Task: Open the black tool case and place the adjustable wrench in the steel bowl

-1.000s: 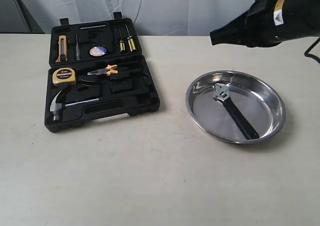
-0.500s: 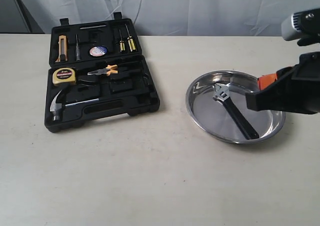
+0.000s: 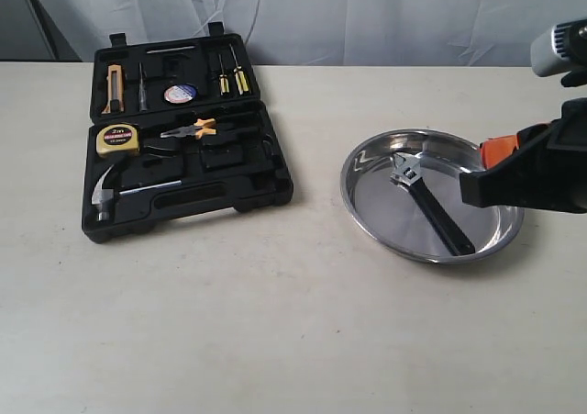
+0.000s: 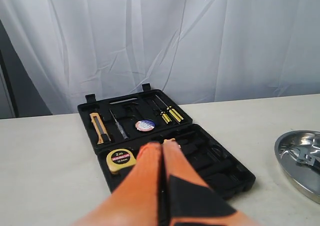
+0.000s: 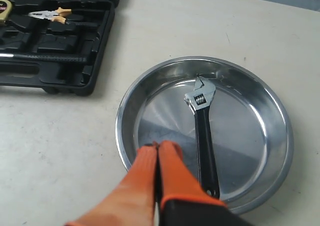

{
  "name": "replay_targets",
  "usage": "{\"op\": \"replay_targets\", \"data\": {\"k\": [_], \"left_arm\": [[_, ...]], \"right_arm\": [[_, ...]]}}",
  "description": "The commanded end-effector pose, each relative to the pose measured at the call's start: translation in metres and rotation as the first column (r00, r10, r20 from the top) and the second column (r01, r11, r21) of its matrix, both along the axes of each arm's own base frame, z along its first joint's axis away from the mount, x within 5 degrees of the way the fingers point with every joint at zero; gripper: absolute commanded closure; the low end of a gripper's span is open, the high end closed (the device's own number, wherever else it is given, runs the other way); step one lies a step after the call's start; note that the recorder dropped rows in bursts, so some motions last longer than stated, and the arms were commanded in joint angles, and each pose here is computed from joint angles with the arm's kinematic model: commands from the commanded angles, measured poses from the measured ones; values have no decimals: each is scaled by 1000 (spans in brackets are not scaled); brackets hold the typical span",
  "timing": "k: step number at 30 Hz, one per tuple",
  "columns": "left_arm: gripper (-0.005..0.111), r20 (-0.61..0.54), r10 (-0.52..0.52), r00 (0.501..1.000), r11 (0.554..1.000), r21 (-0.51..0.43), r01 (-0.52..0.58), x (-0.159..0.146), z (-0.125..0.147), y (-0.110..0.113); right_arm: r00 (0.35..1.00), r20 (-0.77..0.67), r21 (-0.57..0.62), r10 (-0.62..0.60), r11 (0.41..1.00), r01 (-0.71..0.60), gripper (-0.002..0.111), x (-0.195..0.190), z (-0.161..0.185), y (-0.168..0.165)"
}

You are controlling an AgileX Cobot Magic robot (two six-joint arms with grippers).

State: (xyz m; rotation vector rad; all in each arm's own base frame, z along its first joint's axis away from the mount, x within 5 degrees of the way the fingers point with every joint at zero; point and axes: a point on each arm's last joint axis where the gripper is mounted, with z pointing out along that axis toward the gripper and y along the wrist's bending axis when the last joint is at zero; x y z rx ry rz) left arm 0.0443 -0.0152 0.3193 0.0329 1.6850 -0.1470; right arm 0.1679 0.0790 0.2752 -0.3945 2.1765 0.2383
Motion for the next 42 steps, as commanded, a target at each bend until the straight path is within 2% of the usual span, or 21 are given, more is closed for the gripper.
{"op": "replay_targets", "data": {"k": [1,6,9,12,21,27,39,42], "left_arm": [[107,5,-2,1000,1000,-2,2,-1,-1,0],[107,-17,1,1000,1000,0,-1,1,-8,0],[107,7,57,998,995,77,-57,6,-15,7],[107,9,79,997,993,82,-79,11,-28,9],[107,-24,149,989,989,-10,-149,9,-85,14],[107,-33,158,987,985,-62,-160,6,-101,14],[107,-150,166,975,973,-138,-187,9,-136,15],[107,-144,167,975,972,-143,-187,10,-135,15]], "right_arm": [[1000,8,4,-1,1000,1,109,0,1,-1],[1000,12,6,0,1000,0,109,0,1,-1],[1000,12,6,0,1000,0,109,0,1,-1],[1000,12,6,0,1000,0,109,0,1,-1],[1000,12,6,0,1000,0,109,0,1,-1],[1000,12,6,0,1000,0,109,0,1,-1],[1000,12,6,0,1000,0,109,0,1,-1],[1000,12,6,0,1000,0,109,0,1,-1]]}}
